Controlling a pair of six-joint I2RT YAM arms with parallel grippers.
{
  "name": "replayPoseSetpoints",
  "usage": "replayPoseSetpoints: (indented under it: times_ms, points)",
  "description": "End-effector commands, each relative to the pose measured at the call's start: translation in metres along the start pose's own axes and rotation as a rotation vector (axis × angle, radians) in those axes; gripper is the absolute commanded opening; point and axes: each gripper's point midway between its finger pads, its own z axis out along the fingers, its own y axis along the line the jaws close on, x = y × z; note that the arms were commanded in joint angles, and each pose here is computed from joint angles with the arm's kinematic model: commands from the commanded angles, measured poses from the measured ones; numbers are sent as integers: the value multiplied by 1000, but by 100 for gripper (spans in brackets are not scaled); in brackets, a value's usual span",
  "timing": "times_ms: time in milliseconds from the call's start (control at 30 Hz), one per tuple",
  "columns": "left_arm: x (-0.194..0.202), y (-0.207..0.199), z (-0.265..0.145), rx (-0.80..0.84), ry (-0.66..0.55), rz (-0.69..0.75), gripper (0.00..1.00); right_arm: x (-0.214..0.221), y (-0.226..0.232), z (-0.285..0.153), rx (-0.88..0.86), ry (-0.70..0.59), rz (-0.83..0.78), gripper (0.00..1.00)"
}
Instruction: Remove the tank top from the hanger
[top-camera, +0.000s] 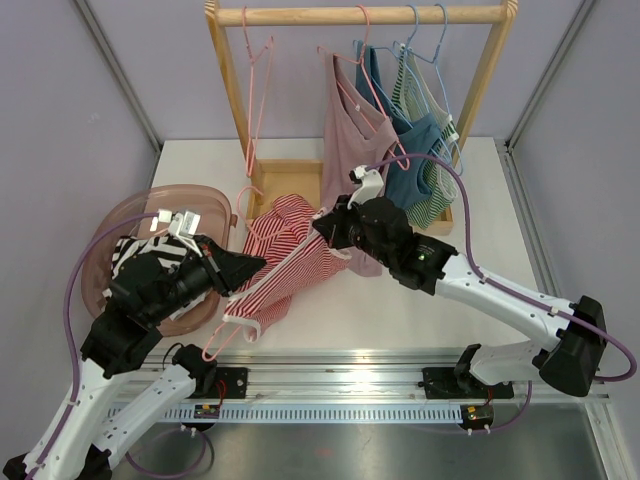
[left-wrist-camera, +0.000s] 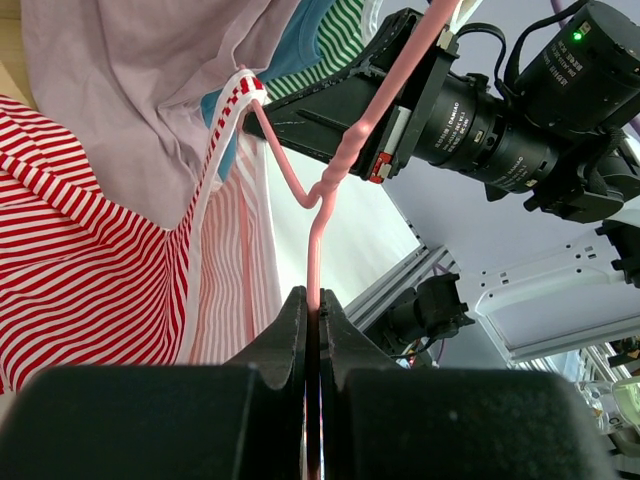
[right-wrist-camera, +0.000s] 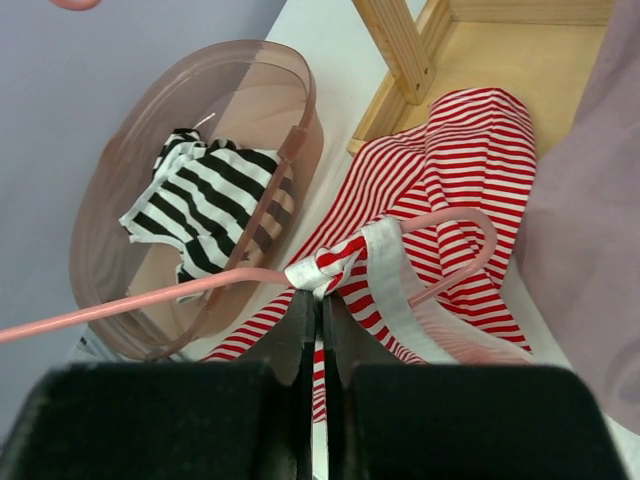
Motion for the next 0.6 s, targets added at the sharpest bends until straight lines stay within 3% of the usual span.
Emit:
replayPoseSetpoints:
  times_ms: [0,333,433,567]
  points:
    - [-10,-10,-6,31,-38,34,0,-18,-16,-6,67,-68,-26,0]
    - [-10,-27,-17,101,-23,62,0,-48,-107,-19,456,-108,-101,0]
    - [-12,-30,-18,115,-32,65,0,-43,-111,-15,447,-75,-98,0]
    - [-23,-43,-19,170,-78,66,0,-31,-70,-13,218,-12,-55,0]
